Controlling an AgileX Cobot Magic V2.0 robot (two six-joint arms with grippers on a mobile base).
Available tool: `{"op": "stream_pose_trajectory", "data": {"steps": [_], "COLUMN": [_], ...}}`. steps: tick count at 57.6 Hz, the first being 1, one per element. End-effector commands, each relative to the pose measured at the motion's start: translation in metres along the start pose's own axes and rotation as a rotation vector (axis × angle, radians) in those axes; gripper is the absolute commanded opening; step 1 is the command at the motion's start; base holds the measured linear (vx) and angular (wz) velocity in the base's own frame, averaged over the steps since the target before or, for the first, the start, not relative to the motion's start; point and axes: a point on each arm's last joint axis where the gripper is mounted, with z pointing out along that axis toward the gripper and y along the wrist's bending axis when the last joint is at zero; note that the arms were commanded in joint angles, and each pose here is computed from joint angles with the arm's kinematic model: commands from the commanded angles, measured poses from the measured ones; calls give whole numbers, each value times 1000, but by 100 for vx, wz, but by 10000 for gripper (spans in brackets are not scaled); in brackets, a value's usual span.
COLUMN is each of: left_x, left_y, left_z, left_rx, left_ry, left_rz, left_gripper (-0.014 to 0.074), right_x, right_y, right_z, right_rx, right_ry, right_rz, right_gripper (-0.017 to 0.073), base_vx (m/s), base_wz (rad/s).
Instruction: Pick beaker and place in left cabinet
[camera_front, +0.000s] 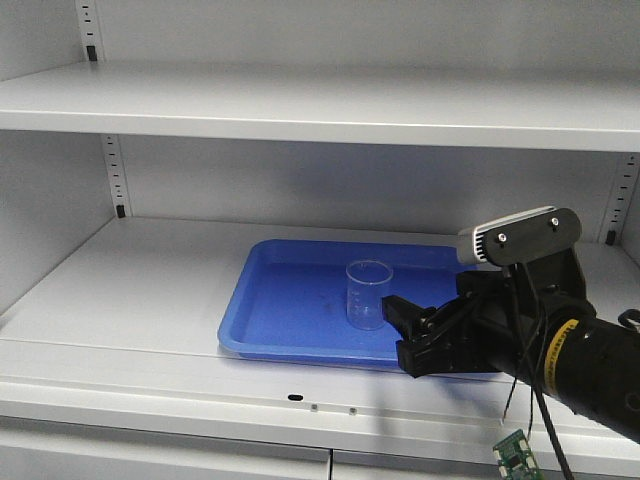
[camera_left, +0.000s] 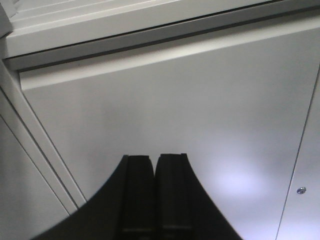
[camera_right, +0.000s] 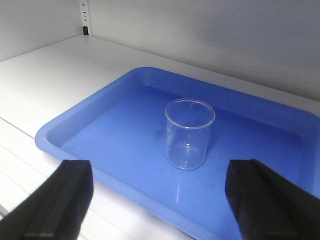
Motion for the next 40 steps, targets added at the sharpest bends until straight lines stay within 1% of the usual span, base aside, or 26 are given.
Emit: {"op": "stream_pose_trajectory", "data": {"steps": [1, 18, 22, 24, 27, 29, 32, 34, 36, 37, 38, 40], "left_x": [-14, -14, -14, -14, -14, -14, -14, -14, -14, -14, -14, -14], "left_y": [1, 1, 1, 1, 1, 1, 1, 1, 1, 1, 1, 1], "left_z": [-3, -3, -3, -3, -3, -3, -3, -3, -3, -3, -3, -3], "left_rx": [-9, -9, -9, -9, -9, -9, -9, -9, -9, -9, -9, -9], "left_ry": [-109, -109, -109, -109, -109, -109, -109, -109, -109, -109, -109, -109], "left_rz": [-4, -4, -4, -4, -4, -4, -4, -4, -4, -4, -4, -4], "left_gripper": [-6, -6, -6, -6, -6, -6, -6, -6, -6, -6, -6, -6], "right_x": [-19, -19, -18, -18, -18, -20, -23, -24, -24, -24, -24, -23], "right_y": [1, 1, -3, -4, -6, -7, -9, -11, -14, -16, -17, -19], "right_z": [-11, -11, -11, -11, -13, -16, -23, -28, -33, -36, -38, -44], "right_rx": [-10, -10, 15, 31, 49, 61, 85, 107, 142, 164, 176, 202], "right_ry": [-68, -68, -62, -58, -60, -65, -74, -73, -58, -48, -38, -15], "right_rz": [-11, -11, -15, -6, 31, 73, 158, 196, 217, 205, 223, 225], "right_gripper": [592, 592, 589, 584, 578, 573, 561, 551, 535, 525, 517, 498], "base_vx": [0, 0, 0, 0, 0, 0, 0, 0, 0, 0, 0, 0], "base_wz": [0, 0, 0, 0, 0, 0, 0, 0, 0, 0, 0, 0]}}
